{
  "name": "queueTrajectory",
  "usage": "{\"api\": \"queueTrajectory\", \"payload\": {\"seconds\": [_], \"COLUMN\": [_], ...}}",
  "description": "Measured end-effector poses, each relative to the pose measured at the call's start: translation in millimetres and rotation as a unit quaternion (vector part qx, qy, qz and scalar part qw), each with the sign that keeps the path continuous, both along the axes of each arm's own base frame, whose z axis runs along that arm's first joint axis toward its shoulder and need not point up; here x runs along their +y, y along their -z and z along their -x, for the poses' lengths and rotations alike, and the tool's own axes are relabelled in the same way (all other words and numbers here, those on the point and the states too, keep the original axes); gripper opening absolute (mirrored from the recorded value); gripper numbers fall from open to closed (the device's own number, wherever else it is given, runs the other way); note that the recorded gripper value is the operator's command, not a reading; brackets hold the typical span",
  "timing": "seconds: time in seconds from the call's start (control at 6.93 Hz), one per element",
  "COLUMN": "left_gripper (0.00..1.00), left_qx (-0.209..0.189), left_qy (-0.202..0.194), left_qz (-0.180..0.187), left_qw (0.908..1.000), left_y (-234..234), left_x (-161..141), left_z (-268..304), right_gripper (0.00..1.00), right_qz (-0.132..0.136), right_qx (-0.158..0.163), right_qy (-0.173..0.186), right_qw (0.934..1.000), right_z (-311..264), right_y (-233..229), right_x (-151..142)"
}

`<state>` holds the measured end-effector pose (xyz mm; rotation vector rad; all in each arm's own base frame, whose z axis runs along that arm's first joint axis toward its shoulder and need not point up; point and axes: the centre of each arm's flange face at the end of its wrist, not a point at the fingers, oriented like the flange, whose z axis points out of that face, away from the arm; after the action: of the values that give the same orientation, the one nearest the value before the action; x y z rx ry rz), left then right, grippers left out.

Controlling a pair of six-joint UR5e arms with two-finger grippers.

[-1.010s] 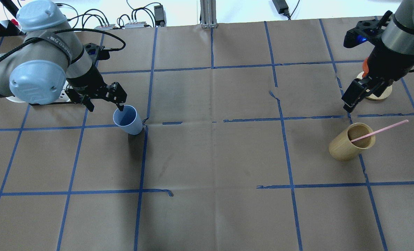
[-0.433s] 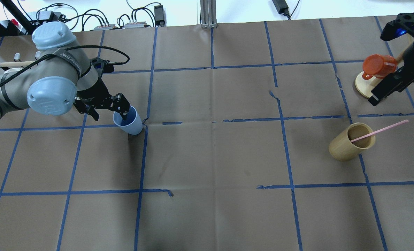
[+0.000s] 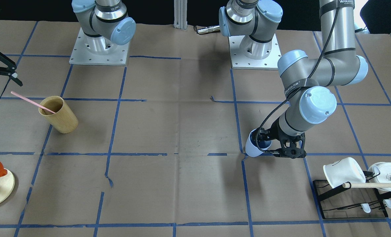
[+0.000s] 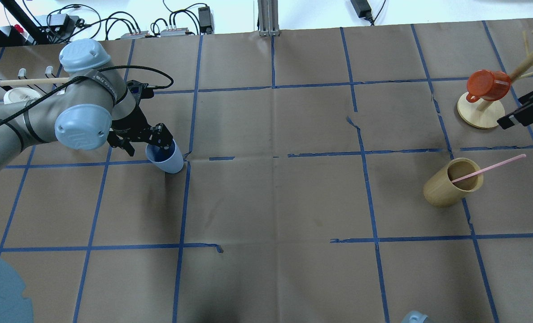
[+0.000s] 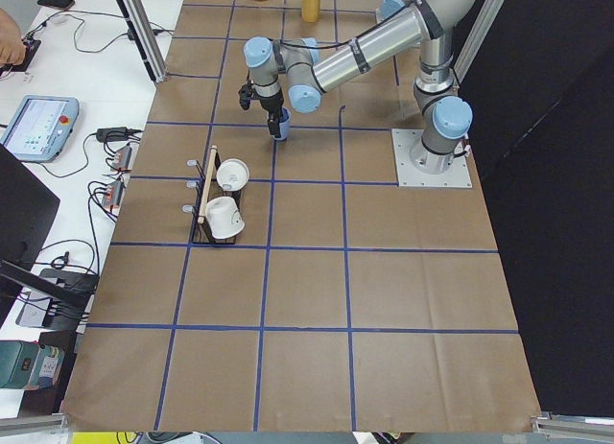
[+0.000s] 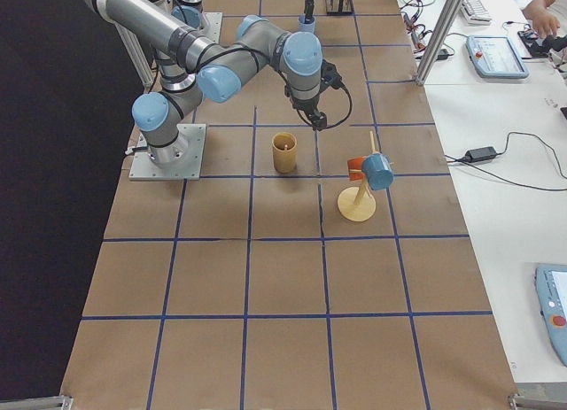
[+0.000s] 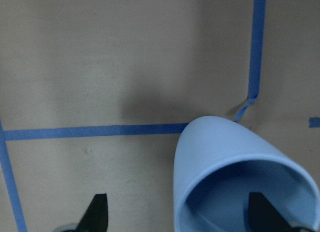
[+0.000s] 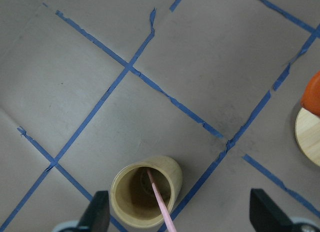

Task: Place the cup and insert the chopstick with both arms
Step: 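Grasp the light blue cup with left gripper while right gripper descends, then set the blue cup at table center while right gripper grasps pink chopstick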

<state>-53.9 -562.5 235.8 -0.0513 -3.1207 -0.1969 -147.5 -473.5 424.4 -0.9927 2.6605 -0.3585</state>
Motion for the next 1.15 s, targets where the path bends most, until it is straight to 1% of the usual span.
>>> {"api": "queueTrajectory", "payload": {"seconds": [0.14, 0.29, 0.43, 0.58, 0.87, 1.15], "left_gripper": [0.12, 0.05, 0.05, 0.05, 0.04, 0.04], "left_qx": [-0.001, -0.004, -0.006, -0.007, -0.008, -0.008], "left_qy": [0.003, 0.002, -0.001, -0.004, -0.006, -0.010], "left_qz": [0.004, 0.007, 0.005, 0.004, 0.004, 0.006], "left_qw": [1.0000, 1.0000, 1.0000, 1.0000, 0.9999, 0.9999], "left_y": [2, 0, -1, -1, -3, -21], "left_x": [-3, -5, -5, -4, -3, -1], "left_z": [0, -3, -7, -10, -10, -2], "right_gripper": [0.98, 0.98, 0.98, 0.97, 0.96, 0.97], "right_qz": [0.036, 0.068, 0.092, 0.102, 0.109, 0.138], "right_qx": [-0.029, -0.054, -0.068, -0.073, -0.082, -0.098], "right_qy": [-0.032, -0.061, -0.088, -0.103, -0.125, -0.152], "right_qw": [0.9984, 0.9943, 0.9895, 0.9867, 0.9827, 0.9739], "right_z": [13, 21, 25, 26, 28, 33], "right_y": [11, 23, 32, 37, 54, 75], "right_x": [6, 12, 16, 17, 25, 36]}}
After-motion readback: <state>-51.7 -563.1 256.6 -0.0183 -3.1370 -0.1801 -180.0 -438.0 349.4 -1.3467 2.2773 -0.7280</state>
